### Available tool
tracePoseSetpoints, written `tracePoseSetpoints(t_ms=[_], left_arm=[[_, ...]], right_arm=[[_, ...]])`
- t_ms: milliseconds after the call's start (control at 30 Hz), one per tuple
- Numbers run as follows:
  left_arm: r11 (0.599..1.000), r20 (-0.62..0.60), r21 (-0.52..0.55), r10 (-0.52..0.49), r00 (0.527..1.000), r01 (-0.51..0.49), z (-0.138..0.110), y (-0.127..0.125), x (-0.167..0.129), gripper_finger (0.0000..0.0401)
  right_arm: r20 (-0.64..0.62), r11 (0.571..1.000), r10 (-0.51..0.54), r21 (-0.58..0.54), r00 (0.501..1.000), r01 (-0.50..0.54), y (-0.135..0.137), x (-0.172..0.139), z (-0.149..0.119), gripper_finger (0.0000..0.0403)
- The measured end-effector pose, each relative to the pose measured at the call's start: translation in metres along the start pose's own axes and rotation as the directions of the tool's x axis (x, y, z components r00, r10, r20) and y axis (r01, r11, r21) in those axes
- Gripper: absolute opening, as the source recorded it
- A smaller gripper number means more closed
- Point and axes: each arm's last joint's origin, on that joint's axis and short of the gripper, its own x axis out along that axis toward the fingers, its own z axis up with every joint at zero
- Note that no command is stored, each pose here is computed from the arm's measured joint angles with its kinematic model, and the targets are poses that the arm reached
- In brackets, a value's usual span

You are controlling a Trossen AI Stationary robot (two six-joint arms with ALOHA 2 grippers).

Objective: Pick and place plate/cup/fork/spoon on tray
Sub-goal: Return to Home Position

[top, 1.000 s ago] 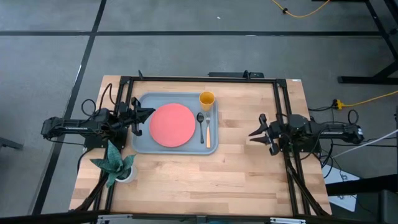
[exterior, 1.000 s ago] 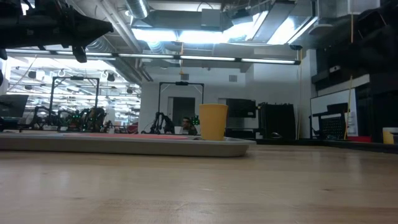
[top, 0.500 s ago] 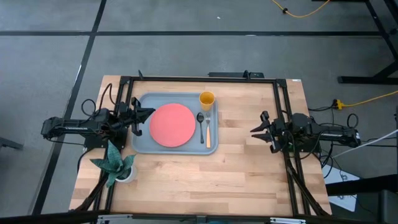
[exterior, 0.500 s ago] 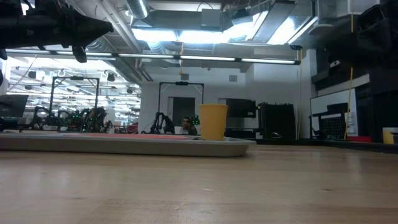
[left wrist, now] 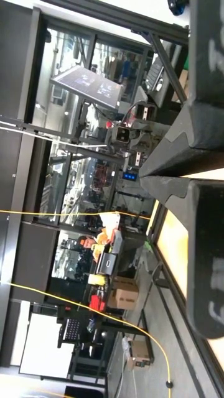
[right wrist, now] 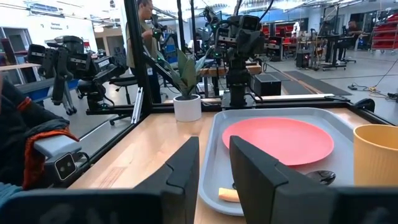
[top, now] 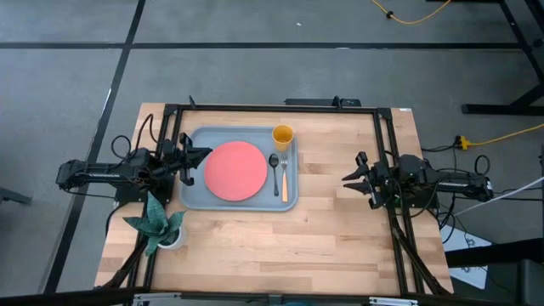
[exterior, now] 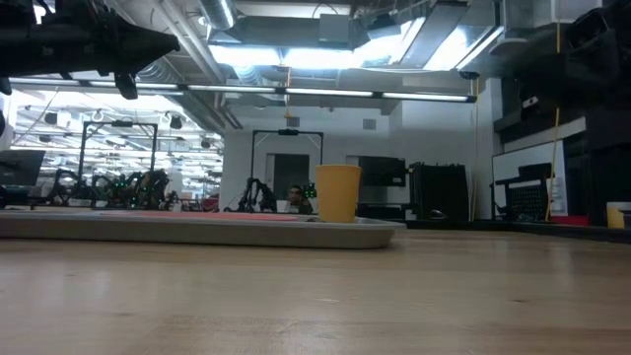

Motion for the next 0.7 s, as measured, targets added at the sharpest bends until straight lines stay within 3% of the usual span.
tracePoseSetpoints(t_ms=[700], left_arm=[[1.0, 0.006, -0.003, -0.03, 1.0, 0.03, 0.0005, -0.0008, -0.0005, 0.0]], right_arm=[[0.0, 1.0, 0.0, -0.001, 1.0, 0.0, 0.0, 0.0, 0.0, 0.0094]])
